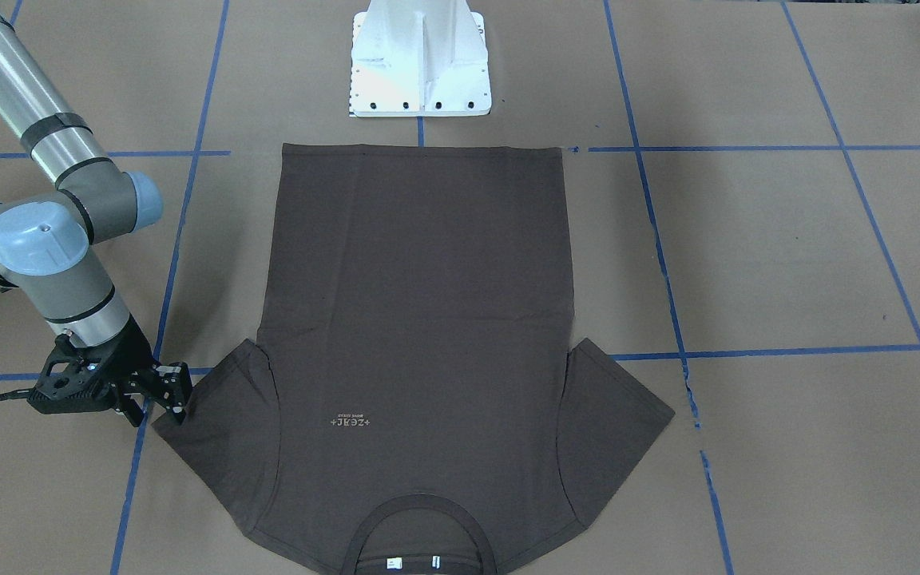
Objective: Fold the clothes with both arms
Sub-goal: 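Move the right gripper in toward the sleeve nearest it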
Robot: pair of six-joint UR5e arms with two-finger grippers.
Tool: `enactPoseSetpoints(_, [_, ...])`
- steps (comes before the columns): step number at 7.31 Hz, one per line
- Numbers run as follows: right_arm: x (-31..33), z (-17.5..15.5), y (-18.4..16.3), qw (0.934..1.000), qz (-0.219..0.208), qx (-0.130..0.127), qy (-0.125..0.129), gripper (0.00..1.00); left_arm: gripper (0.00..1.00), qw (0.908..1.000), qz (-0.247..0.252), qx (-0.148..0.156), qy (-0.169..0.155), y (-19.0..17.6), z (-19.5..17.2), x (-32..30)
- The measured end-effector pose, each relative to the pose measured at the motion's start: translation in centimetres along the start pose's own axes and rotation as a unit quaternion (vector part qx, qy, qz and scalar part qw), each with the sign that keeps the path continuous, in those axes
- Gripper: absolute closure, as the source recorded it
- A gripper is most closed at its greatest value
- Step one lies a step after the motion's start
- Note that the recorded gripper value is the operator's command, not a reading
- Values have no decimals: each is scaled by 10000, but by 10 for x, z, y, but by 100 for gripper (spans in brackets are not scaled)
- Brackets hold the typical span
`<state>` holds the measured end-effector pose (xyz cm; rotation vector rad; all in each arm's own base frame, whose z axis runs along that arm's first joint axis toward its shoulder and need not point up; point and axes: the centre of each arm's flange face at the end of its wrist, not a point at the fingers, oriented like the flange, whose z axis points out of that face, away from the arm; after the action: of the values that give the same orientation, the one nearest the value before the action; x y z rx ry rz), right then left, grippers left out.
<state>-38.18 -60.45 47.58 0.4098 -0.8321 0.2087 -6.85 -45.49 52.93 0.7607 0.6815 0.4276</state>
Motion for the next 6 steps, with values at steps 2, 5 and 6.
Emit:
enactPoseSetpoints(2, [0,4,3,10000,-8,0,42,39,0,10000,-3,-1,0,0,0,0])
enactPoseSetpoints(5, [1,8,5,10000,-13,-20,72,72,0,10000,-5,-2,-3,1,0,0])
enactPoseSetpoints(6, [1,8,5,10000,-14,-20,69,90,0,10000,-5,-3,-4,1,0,0])
